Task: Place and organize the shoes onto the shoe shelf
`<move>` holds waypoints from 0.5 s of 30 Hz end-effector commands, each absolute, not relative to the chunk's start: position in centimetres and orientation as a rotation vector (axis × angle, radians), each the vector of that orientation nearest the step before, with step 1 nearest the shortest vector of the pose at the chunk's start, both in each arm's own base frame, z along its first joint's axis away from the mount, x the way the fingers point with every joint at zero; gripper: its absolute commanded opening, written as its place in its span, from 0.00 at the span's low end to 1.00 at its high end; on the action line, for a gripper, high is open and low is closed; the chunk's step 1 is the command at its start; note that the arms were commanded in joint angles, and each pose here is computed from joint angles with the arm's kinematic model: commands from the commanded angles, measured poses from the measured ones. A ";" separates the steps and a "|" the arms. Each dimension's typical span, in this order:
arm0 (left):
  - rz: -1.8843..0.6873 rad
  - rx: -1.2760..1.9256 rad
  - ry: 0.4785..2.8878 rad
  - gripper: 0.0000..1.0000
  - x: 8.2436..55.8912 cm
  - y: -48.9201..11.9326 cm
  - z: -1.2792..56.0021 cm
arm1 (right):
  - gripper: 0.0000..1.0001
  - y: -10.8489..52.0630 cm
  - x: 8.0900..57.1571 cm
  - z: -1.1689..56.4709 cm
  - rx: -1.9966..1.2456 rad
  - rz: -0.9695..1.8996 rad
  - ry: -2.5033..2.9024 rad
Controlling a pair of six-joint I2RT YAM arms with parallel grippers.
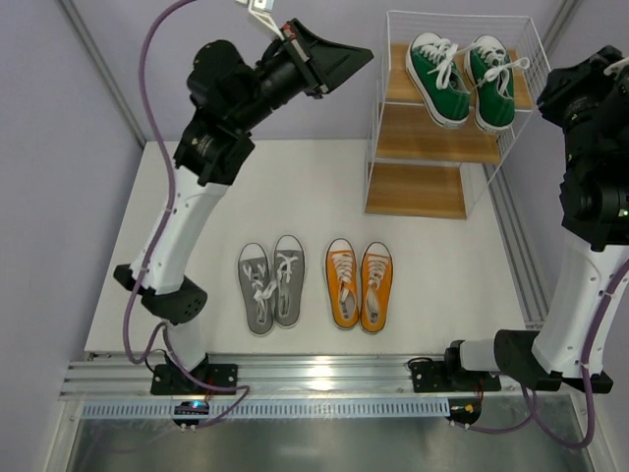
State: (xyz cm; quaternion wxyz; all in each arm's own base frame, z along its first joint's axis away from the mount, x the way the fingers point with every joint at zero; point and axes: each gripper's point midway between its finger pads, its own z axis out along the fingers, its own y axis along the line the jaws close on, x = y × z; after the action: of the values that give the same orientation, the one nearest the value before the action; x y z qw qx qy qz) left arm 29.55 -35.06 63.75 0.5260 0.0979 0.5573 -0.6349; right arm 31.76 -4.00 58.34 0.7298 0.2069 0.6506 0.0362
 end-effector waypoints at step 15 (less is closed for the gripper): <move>-1.398 -0.049 1.413 0.00 36.8 -46.3 55.0 | 0.04 -5.7 30.6 54.4 0.580 0.020 1.455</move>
State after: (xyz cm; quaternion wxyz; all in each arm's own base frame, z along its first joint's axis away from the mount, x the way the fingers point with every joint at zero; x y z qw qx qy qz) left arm 37.24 -49.84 47.78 0.4565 0.0226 0.6640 -0.5918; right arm 31.64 -5.62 52.76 0.6865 0.2550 0.6809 -0.0003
